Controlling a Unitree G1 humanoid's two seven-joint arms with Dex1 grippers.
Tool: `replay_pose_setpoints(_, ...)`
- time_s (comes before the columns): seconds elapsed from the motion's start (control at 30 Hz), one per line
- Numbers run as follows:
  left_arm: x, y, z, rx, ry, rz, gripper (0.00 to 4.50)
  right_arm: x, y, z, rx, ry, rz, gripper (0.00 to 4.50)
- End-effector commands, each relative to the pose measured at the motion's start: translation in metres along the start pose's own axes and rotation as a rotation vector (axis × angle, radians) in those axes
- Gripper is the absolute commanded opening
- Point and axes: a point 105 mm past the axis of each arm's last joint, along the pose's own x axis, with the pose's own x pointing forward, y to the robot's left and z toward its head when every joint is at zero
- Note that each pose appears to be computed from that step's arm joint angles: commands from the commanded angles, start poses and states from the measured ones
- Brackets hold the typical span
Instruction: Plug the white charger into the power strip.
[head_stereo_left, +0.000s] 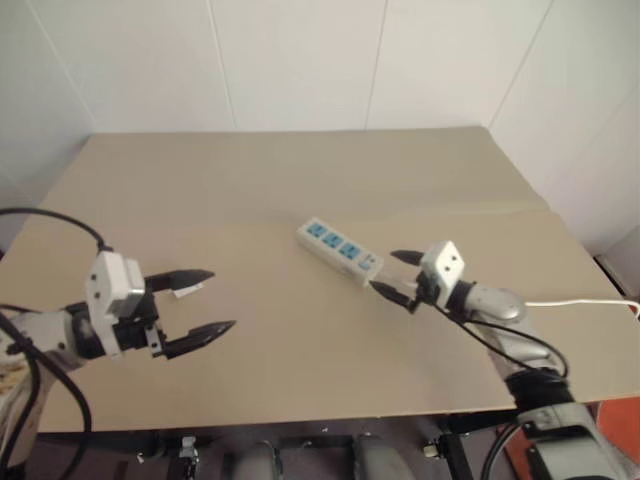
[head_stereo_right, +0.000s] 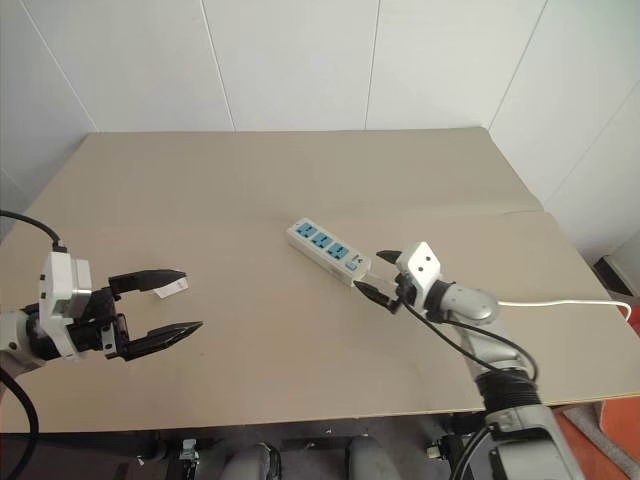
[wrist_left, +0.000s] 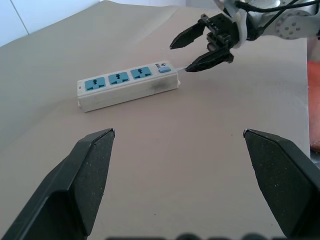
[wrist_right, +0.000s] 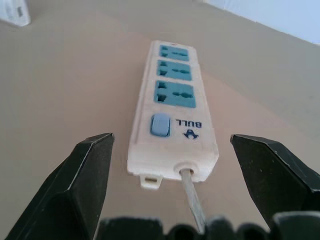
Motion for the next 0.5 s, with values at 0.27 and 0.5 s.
replay_pose_setpoints(0.27,-0.002,0.002,0.01,0.056,-0.006,-0.006,4.5,0.036,-0.016,0.004,0.046,-0.01,-0.121,4.42)
replay_pose_setpoints(0.5,-0.004,0.001,0.01,0.056,-0.006,0.001,4.5,0.037,-0.009,-0.013,0.084,0.035,-0.076,4.42)
